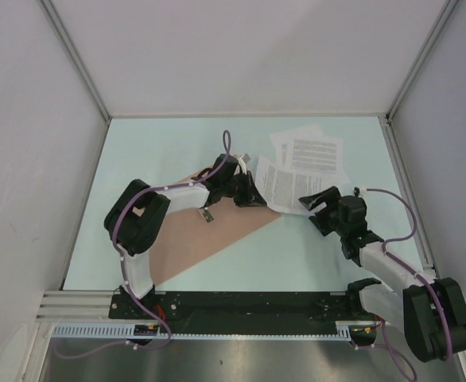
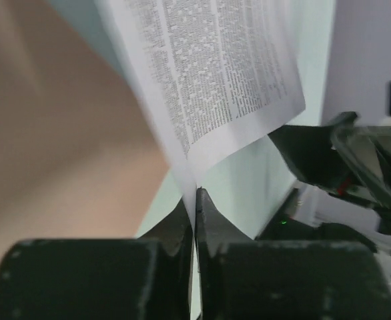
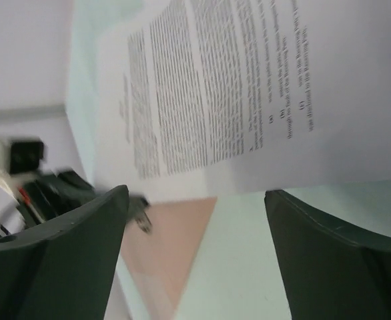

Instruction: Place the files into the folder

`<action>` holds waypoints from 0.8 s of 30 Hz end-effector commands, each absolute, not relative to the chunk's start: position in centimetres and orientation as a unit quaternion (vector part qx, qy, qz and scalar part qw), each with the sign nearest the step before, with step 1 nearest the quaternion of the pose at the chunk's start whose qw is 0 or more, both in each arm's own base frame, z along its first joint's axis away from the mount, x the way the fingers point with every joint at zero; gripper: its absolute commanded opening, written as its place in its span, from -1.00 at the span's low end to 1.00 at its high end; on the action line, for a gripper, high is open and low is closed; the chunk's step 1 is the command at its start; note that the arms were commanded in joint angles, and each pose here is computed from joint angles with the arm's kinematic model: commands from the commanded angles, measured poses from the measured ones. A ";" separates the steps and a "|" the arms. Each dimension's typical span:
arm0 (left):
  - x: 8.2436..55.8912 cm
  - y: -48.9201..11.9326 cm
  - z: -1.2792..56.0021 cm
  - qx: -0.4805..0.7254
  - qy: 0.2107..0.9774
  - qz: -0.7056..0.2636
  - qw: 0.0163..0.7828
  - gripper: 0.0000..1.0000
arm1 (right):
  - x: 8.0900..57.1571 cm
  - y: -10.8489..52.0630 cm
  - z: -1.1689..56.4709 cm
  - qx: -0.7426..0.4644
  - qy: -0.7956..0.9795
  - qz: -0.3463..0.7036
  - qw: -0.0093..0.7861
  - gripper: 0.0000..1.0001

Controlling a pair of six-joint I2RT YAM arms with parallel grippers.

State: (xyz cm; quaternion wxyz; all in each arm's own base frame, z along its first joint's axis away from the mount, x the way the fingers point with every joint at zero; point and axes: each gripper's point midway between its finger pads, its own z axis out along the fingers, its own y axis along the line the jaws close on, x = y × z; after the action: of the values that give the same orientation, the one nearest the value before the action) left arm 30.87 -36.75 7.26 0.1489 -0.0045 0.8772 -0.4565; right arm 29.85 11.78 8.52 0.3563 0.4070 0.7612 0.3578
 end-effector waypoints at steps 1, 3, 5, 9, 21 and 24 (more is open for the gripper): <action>31.5 -33.2 9.1 0.097 0.908 -0.360 0.193 -1.00 | 25.5 15.2 8.1 0.195 0.858 0.328 0.343 0.86; 31.3 -32.1 9.0 0.118 0.918 -0.328 0.190 -1.00 | 24.3 16.1 9.1 0.134 0.869 0.332 0.341 0.90; 31.1 -31.3 9.1 0.151 0.917 -0.310 0.198 -1.00 | 24.3 17.5 11.7 0.047 0.859 0.345 0.375 0.95; 29.5 -29.6 10.5 0.198 0.911 -0.294 0.212 -1.00 | 26.3 18.1 17.4 -0.099 0.809 0.313 0.487 1.00; 27.7 -25.4 17.2 0.308 0.872 -0.222 0.309 -1.00 | 37.1 23.4 21.9 -0.439 0.623 0.339 0.551 0.97; 26.9 -24.7 16.4 0.330 0.873 -0.189 0.306 -1.00 | 38.6 23.6 21.6 -0.476 0.585 0.309 0.579 1.00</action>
State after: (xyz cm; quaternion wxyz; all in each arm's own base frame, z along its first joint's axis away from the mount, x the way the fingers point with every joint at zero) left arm 27.97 -26.31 17.04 0.3030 0.2779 0.8775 -0.2467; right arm 38.02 22.26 19.16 0.5194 -0.3520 0.7032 0.3345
